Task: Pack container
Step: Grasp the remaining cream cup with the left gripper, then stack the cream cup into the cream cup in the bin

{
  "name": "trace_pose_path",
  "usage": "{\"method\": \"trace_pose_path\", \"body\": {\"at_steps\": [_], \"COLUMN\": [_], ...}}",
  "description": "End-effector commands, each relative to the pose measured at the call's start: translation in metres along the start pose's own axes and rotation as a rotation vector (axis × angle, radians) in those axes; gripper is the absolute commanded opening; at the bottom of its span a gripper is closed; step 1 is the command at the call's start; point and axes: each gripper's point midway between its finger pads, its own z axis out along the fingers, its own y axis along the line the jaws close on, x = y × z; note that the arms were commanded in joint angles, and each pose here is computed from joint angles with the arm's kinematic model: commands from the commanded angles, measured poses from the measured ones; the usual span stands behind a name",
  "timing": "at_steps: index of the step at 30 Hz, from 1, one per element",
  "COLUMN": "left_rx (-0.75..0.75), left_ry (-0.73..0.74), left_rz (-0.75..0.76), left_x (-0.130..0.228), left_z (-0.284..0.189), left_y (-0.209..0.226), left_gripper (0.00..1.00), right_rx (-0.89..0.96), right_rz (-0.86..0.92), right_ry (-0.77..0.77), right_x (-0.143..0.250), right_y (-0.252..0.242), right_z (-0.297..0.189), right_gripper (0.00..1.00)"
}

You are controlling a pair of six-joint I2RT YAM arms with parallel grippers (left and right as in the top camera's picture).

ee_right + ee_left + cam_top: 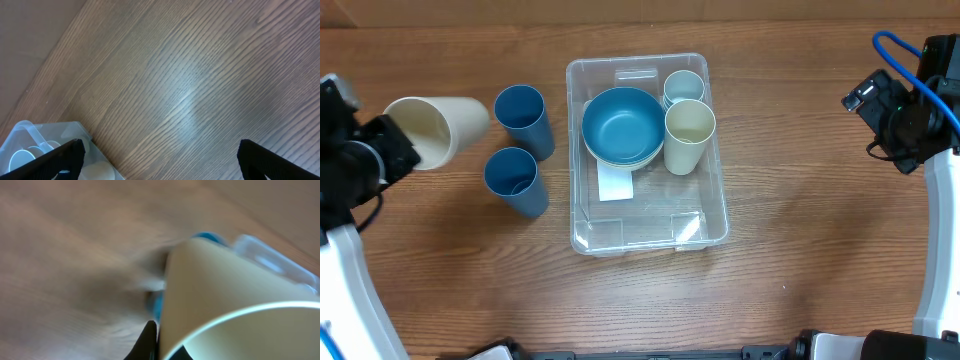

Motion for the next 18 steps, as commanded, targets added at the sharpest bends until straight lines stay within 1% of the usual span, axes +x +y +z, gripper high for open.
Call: {"method": "trace_pose_path", "body": {"at_steps": [1,5,8,10,14,18], "left_rx": [0.147,0.355,0.435,0.454,0.413,0.403], "left_ry": [-0.056,-0.003,0.022,0.03,0.074,0.135], "left_rz": [0.246,0.531,0.687,0.771,0.834,0.86], "left_x": [0.012,0.054,0.076,0.089,0.111,0.131], "left_z": [-0.026,-0.022,0.002,0.029,0.083,0.117], "left_y": [-0.068,-0.158,-0.215,-0.248,-0.28,-0.293], "left_gripper": [0.04,0.04,0.04,0.04,0.04,0.04], "right_rx": [-0.007,-0.007,-0.007,-0.007,-0.007,-0.007], "right_rz": [0.001,0.001,0.001,0.001,0.001,0.001], "right_ry": [-0.013,-0.013,-0.013,-0.013,-0.013,-0.013], "right_x": [-0.002,-0.002,-0.002,-0.002,-0.002,-0.002], "right_y": [0.001,0.001,0.001,0.001,0.001,0.001], "right_z": [-0.004,-0.004,-0.004,-0.004,-0.004,-0.004], "right_gripper": [1.0,1.0,1.0,1.0,1.0,1.0]}}
